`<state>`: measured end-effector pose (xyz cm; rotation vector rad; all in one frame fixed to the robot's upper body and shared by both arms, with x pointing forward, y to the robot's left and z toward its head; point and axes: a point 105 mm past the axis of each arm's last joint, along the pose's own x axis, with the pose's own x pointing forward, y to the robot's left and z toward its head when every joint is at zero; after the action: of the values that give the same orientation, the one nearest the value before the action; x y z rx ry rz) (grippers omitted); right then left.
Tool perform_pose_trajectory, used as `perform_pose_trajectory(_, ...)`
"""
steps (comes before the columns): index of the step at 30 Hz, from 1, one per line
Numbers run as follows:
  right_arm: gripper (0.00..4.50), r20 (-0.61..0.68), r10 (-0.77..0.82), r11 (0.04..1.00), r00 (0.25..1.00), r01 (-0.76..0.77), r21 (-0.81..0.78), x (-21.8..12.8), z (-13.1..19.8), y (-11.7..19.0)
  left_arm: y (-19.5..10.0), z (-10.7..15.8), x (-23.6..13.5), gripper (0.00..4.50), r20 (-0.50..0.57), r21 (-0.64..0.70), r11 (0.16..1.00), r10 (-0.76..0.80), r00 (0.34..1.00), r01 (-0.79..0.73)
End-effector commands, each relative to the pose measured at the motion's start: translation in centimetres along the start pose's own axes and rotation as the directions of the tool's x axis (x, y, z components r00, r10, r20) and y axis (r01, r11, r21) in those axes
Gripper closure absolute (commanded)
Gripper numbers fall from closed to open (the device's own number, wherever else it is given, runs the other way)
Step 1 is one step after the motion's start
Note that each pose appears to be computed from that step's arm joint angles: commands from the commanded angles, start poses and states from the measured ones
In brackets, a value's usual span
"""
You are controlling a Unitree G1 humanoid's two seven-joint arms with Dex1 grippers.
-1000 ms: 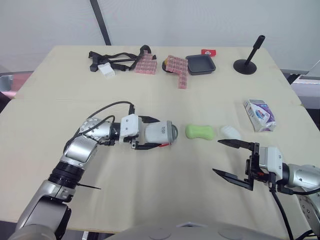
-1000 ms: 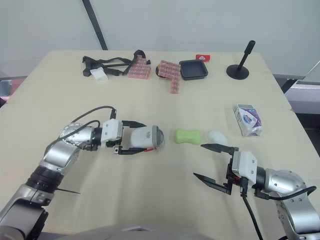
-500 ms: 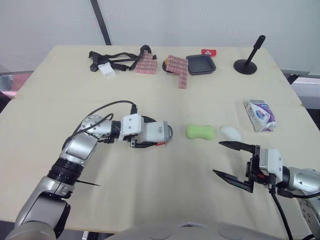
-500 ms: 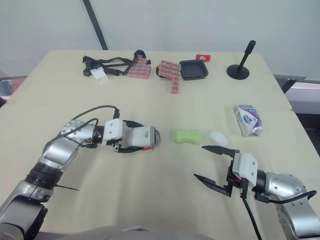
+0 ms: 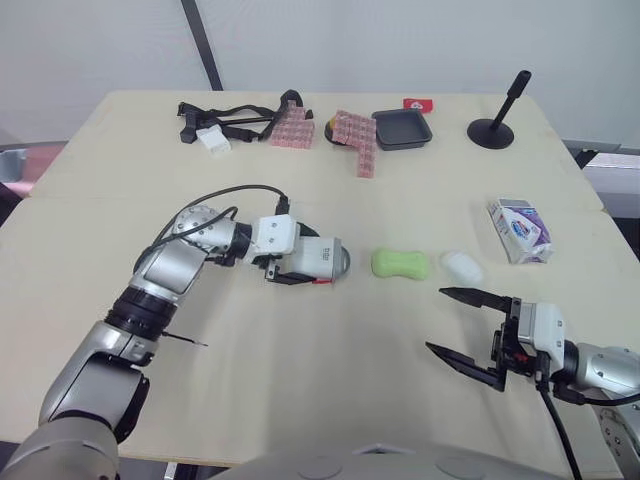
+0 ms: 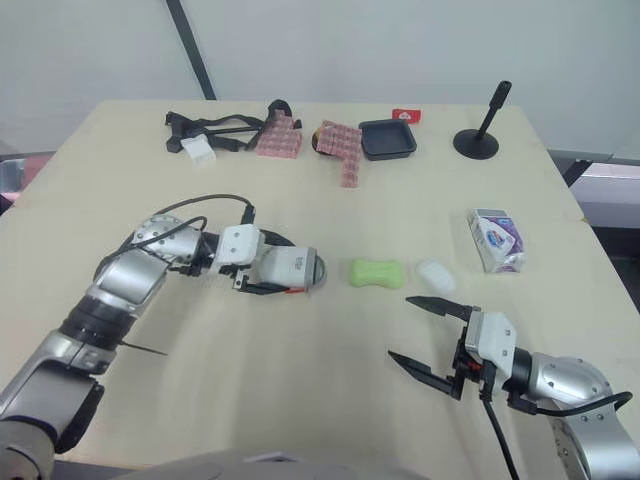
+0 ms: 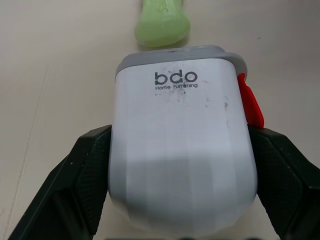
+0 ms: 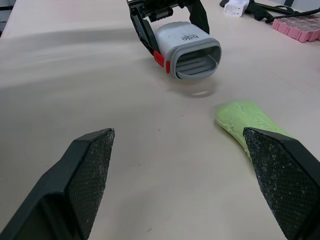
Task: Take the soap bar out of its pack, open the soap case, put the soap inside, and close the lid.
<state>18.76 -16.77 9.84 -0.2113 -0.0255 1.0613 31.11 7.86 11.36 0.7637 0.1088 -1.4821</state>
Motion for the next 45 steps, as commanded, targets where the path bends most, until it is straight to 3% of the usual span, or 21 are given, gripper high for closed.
perform_pose_trajectory(1,0.08,0.023,-0.002,1.0,1.0,0.003,-0.03,0.1,0.6,0.1,0.3,0.6,0.1,1.02,-0.029,0.014,1.0,-0.027,0.999,0.027)
perform_pose_trajectory(34,0.08,0.031,-0.018,0.999,0.999,0.019,-0.03,0.4,0.2,0.3,1.6,2.9,1.8,1.02,-0.127,0.116,0.991,-0.049,0.991,0.063)
perform_pose_trajectory(45,0.08,0.034,-0.013,0.999,0.999,0.014,-0.031,0.7,0.5,0.2,1.9,1.1,-0.5,1.02,-0.183,0.084,0.994,-0.049,0.982,0.065)
